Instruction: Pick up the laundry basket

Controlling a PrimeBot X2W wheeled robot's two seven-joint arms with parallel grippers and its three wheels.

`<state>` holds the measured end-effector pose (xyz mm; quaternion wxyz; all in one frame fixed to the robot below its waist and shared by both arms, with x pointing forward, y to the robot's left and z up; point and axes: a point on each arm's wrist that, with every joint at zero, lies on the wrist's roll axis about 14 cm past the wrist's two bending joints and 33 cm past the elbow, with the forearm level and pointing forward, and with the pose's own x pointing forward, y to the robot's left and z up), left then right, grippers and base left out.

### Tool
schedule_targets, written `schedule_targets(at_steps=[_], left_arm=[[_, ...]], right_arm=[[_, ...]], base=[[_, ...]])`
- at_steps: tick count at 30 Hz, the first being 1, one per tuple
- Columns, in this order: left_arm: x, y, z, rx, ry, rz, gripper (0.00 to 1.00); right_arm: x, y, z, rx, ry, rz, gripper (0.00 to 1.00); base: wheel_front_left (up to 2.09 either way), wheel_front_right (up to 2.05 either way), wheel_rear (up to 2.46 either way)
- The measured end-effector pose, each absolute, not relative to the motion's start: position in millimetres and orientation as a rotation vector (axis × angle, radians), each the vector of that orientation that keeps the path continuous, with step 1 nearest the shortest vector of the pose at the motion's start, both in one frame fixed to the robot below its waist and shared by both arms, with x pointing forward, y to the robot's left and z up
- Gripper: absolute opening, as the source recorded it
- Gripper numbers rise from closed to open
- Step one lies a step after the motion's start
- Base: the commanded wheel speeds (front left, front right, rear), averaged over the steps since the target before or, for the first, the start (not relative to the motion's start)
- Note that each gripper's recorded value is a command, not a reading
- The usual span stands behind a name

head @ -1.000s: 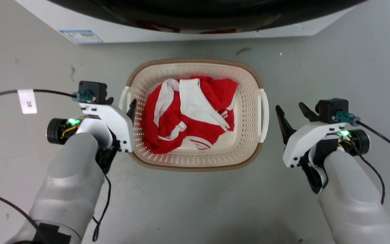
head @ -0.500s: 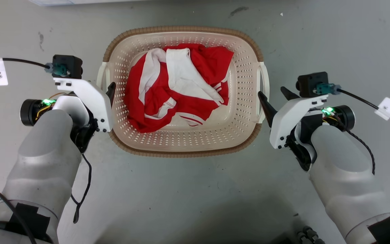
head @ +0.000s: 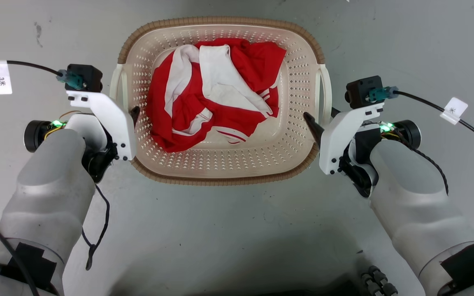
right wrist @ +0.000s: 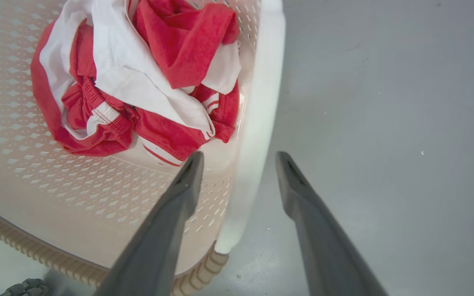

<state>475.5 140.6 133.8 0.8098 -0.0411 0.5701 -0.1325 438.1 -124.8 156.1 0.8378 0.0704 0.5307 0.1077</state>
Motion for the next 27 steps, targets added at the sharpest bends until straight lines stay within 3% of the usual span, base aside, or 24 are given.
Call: schedule_targets(at_steps=[16, 27], left_arm=[[464, 130, 149, -0.164, 1.282, -0.298, 0.00], [446, 120, 194, -0.219, 1.323, -0.306, 0.00]], right_arm=[[430, -121, 166, 0.162, 1.183, 0.239, 0.00], [423, -123, 207, 0.127, 1.268, 0.253, 0.00]], base=[[0.00, 0.00, 0.00], [0.00, 0.00, 0.00]])
